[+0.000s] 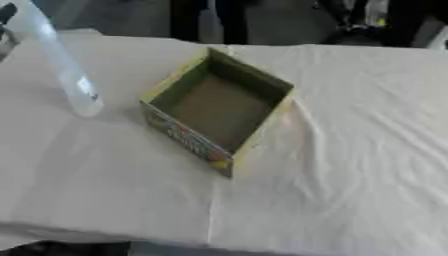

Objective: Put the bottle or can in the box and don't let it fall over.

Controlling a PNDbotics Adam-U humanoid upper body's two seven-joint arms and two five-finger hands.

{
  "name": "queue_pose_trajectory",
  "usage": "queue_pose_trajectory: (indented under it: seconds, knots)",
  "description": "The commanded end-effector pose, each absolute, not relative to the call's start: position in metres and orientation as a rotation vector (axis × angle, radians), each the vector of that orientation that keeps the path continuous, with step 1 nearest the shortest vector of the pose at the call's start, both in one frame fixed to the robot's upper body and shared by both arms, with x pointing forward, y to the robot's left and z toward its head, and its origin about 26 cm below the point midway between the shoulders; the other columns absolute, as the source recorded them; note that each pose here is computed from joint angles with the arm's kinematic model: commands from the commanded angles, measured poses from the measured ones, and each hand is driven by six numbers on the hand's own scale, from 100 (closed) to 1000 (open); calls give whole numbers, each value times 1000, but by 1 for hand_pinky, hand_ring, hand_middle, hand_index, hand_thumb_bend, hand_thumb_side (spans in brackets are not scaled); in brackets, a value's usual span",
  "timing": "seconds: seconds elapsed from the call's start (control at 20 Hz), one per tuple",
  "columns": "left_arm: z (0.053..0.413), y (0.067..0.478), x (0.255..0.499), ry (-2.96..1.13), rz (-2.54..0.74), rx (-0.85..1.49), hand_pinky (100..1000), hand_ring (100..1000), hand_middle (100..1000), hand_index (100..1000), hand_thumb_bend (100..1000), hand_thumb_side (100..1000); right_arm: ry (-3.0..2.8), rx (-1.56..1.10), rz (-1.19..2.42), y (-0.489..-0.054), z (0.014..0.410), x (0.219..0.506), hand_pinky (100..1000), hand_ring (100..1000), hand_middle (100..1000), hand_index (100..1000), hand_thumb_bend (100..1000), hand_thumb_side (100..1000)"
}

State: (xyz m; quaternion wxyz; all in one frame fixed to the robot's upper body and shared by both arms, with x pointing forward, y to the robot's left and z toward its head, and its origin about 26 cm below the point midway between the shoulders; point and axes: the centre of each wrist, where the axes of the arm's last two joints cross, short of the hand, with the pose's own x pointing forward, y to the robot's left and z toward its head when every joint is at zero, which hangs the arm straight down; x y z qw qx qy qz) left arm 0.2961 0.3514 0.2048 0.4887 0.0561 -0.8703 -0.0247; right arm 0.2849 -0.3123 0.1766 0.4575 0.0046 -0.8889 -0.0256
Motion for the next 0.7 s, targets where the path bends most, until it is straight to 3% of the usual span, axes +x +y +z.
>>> queue_pose_trajectory:
  seconds: [0.05,0.15,0.25,0.7]
  knots:
    - [207,377,301,-2098,-194,242,1000,1000,1000,900,542,678,-2228,-20,-23,-316,189,282,1000,1000,1000,1000,100,470]
    - [194,391,306,-2043,-272,222,1000,1000,1000,897,500,686,-2222,-22,-14,-316,188,282,1000,1000,1000,1000,100,470]
    - [183,404,310,-1989,-321,189,1000,1000,1000,892,533,719,-2218,-25,-7,-316,187,281,1000,1000,1000,1000,100,470]
    - [157,434,321,-1876,-316,243,1000,1000,1000,857,556,688,-2215,-34,-9,-316,186,281,1000,1000,1000,1000,100,470]
